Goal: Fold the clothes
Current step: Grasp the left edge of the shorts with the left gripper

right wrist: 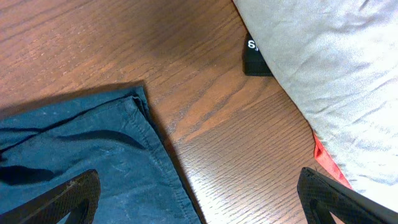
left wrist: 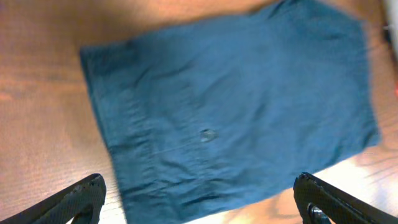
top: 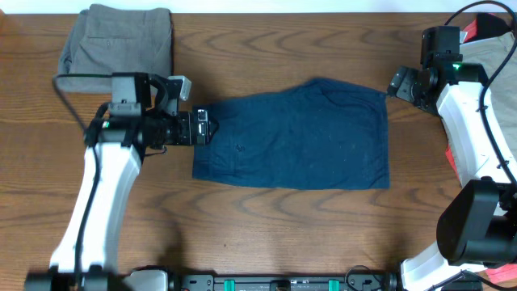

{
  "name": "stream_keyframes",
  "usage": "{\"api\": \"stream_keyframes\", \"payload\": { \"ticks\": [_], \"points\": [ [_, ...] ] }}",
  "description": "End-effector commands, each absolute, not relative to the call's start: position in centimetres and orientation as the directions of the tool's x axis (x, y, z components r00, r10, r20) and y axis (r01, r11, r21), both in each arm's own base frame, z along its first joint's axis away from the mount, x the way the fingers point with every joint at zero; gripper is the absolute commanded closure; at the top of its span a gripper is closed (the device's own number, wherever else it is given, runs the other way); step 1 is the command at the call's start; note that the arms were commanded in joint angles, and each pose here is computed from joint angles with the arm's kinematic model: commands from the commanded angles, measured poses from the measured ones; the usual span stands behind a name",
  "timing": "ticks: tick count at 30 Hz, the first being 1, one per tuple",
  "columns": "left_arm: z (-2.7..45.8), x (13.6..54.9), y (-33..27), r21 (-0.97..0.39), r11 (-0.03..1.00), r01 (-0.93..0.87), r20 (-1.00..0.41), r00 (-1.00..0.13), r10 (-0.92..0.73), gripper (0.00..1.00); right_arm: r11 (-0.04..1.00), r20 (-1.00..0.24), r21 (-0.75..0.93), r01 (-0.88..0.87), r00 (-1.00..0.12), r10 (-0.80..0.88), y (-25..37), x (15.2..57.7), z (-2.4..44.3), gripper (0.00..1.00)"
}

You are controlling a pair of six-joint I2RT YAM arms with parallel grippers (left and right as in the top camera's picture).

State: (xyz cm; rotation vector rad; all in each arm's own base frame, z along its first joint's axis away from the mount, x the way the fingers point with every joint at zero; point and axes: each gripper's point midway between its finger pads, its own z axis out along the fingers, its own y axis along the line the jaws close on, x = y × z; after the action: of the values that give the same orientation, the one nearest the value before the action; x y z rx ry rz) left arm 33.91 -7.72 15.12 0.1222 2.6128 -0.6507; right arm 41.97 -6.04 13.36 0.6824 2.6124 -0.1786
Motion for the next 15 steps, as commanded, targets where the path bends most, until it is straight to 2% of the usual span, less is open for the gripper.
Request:
{"api": "stream_keyframes", "payload": {
  "ticks": [1, 4, 8, 15],
  "points": [
    [12.6, 35.0, -5.6, -0.419, 0.899, 0.128, -0.386, -0.921, -0.049, 0.02, 0.874, -0.462, -0.022, 0.486, -0.78, 0.422, -6.2, 41.9, 14.3, 0.01],
    [10.6, 35.4, -4.7, -0.461, 0.884, 0.08, -0.332, -0.939, -0.087, 0.02, 0.874, -0.462, -0.022, 0.485, -0.78, 0.421, -6.2, 41.9, 14.3, 0.01],
    [8.8, 35.4, -5.7, -0.535, 0.835, 0.129, -0.296, -0.954, -0.043, 0.02, 0.874, -0.462, -0.022, 0.486, -0.78, 0.422, -6.2, 41.9, 14.3, 0.01],
    [4.7, 34.8, -5.9, -0.564, 0.823, 0.069, -0.176, -0.984, -0.039, 0.02, 0.874, -0.462, -0.022, 0.485, -0.78, 0.421, -6.2, 41.9, 14.3, 0.01]
  ]
}}
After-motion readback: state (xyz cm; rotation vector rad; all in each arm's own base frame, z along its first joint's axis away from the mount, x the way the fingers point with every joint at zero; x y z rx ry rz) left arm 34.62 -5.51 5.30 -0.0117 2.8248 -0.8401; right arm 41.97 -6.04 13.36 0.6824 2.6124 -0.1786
